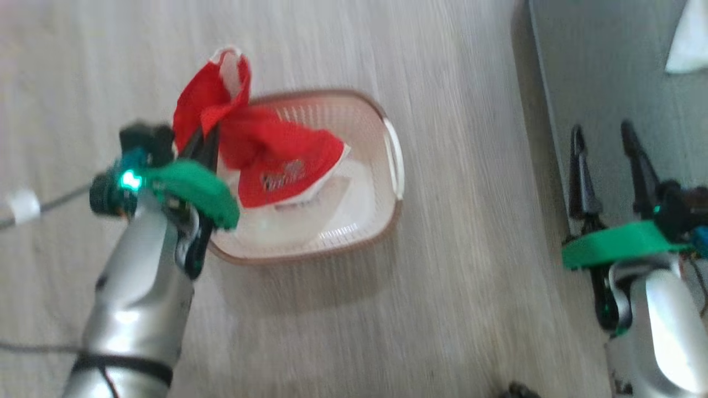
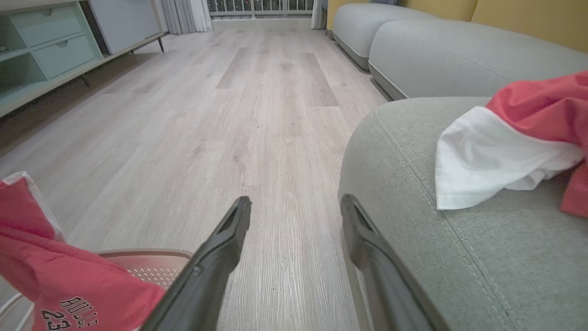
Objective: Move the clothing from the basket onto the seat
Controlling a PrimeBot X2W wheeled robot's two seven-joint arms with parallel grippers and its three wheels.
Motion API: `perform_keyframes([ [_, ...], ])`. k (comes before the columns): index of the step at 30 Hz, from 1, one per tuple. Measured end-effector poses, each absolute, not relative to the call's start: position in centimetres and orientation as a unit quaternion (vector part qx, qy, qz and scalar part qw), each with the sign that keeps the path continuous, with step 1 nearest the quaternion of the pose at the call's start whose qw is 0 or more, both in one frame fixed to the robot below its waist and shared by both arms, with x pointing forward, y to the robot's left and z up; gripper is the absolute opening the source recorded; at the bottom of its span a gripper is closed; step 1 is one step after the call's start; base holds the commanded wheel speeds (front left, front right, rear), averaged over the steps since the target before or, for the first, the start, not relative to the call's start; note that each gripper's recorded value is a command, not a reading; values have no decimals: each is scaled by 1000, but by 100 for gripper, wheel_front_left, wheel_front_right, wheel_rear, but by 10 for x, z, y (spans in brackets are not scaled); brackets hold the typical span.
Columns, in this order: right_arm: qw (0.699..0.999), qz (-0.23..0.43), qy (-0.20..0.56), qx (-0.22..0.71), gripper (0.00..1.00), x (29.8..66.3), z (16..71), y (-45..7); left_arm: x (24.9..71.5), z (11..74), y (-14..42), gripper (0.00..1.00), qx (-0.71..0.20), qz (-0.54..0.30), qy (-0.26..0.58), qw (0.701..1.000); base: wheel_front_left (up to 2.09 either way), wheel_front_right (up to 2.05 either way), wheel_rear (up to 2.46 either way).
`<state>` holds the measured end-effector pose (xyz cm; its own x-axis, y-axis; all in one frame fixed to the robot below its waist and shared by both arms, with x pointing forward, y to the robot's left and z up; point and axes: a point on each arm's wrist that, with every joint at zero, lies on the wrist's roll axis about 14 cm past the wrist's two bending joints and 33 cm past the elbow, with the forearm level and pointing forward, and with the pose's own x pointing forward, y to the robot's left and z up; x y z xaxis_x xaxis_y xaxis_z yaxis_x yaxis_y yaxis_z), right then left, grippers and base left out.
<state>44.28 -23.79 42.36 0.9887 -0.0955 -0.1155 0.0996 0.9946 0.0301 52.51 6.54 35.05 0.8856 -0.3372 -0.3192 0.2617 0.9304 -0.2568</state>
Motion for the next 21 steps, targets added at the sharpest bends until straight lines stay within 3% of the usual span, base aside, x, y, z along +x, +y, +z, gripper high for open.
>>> perform_keyframes([
  [10, 999, -14, 19, 23, 100, 413, 464, -215, 467, 434, 132, 0, -104, -84, 91, 987, 0, 0, 0],
  [21, 1000, 16, -19, 11, 100, 384, 496, -203, 417, 482, 158, 0, -108, -50, 49, 992, 0, 0, 0],
])
